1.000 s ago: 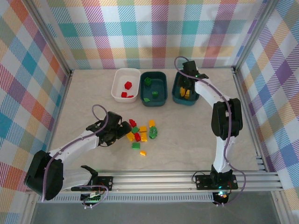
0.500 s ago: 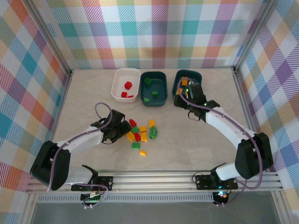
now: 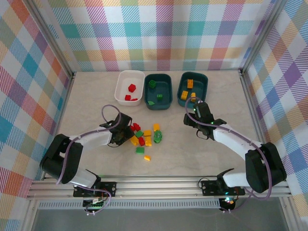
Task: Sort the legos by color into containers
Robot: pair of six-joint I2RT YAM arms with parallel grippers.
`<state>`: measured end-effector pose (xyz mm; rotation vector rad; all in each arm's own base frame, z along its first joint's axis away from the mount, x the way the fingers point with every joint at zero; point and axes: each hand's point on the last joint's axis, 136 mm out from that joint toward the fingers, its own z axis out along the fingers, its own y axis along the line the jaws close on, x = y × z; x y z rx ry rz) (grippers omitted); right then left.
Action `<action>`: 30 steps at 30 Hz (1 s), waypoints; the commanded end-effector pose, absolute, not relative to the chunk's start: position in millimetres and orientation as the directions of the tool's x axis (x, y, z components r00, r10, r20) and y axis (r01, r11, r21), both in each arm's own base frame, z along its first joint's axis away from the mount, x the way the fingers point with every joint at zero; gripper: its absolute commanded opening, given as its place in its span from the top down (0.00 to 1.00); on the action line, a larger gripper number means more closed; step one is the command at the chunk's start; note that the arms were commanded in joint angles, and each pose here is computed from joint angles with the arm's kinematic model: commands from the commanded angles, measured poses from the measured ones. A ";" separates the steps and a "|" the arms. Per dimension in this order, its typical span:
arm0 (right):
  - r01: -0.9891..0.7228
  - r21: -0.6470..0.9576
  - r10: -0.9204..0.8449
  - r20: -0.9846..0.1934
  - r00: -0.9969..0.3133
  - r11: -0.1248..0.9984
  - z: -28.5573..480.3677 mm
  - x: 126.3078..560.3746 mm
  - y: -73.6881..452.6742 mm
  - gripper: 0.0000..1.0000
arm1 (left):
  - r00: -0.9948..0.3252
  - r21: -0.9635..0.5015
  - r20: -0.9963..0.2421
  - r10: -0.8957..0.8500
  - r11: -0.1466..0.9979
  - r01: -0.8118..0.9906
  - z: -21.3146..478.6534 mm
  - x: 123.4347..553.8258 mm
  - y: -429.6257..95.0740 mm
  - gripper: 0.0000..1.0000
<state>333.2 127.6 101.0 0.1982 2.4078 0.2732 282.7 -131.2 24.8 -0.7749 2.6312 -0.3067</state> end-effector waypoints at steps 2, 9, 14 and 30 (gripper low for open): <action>0.080 0.278 0.251 -0.659 -0.709 0.957 108.9 339.6 128.8 0.33 | -0.770 -0.332 -0.303 -0.562 0.819 -0.468 28.4 291.7 -136.6 0.51; 0.074 0.304 0.265 -0.659 -0.704 0.950 114.9 336.0 131.6 0.31 | -0.782 -0.330 -0.289 -0.553 0.824 -0.461 40.9 280.4 -134.0 0.58; 0.076 0.307 0.270 -0.664 -0.698 0.949 116.0 334.9 130.7 0.31 | -0.780 -0.346 -0.287 -0.556 0.820 -0.457 51.6 276.0 -133.9 0.65; 0.118 0.309 0.300 -0.648 -0.701 0.944 108.6 335.3 128.0 0.31 | -0.803 -0.481 -0.358 -0.477 0.831 -0.279 126.3 304.5 -177.7 0.62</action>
